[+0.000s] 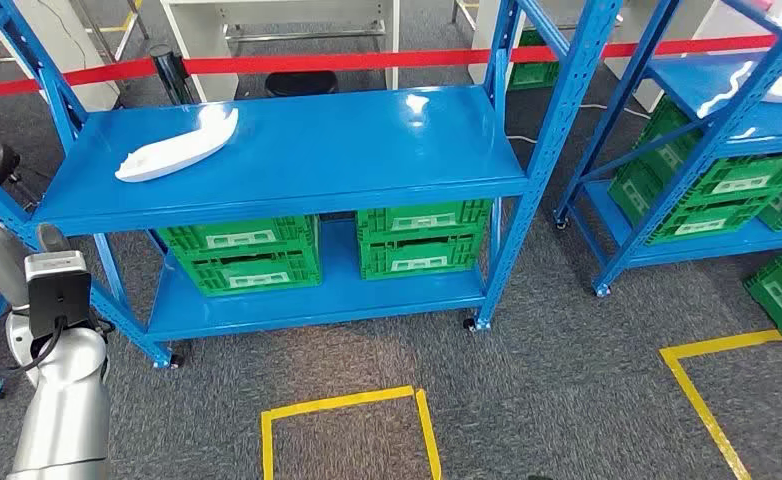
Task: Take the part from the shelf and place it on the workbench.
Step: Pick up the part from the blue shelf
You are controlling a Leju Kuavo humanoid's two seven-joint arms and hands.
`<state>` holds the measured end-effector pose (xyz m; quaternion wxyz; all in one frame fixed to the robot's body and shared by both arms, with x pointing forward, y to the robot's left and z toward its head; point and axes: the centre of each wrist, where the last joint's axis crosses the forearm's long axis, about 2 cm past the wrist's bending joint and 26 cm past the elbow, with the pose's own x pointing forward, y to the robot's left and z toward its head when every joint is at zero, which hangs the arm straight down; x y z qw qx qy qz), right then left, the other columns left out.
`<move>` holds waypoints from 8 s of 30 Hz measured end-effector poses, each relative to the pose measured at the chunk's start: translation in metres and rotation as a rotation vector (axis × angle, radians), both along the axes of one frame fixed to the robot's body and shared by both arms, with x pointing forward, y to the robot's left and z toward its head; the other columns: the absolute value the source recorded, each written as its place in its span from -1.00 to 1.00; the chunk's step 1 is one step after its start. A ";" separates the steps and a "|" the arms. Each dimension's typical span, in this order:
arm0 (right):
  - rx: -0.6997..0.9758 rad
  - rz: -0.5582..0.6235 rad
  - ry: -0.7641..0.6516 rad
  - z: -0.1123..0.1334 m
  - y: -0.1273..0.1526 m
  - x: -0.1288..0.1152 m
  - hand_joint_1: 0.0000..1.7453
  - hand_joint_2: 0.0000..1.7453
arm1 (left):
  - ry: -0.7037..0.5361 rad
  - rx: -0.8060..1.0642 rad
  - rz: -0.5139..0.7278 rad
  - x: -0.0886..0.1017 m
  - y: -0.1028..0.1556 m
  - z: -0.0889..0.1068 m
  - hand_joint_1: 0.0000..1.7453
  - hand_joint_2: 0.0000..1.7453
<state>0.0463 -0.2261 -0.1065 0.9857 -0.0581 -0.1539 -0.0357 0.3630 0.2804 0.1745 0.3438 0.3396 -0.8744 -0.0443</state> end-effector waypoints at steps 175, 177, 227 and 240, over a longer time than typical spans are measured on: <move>0.001 0.049 -0.002 -0.003 -0.023 -0.002 -1.00 -1.00 | 1.061 0.734 0.231 0.011 0.045 -0.111 -0.23 1.00; -0.008 0.060 0.011 -0.003 -0.025 -0.002 -1.00 -1.00 | 1.064 0.744 0.239 0.008 0.047 -0.114 0.78 1.00; -0.055 0.094 -0.089 -0.004 -0.041 0.000 -1.00 -1.00 | 0.251 0.417 0.126 -0.008 0.009 -0.061 1.00 1.00; -0.055 0.139 -0.082 -0.004 -0.041 0.000 -1.00 -1.00 | 0.128 0.226 -0.163 -0.059 -0.018 -0.043 1.00 1.00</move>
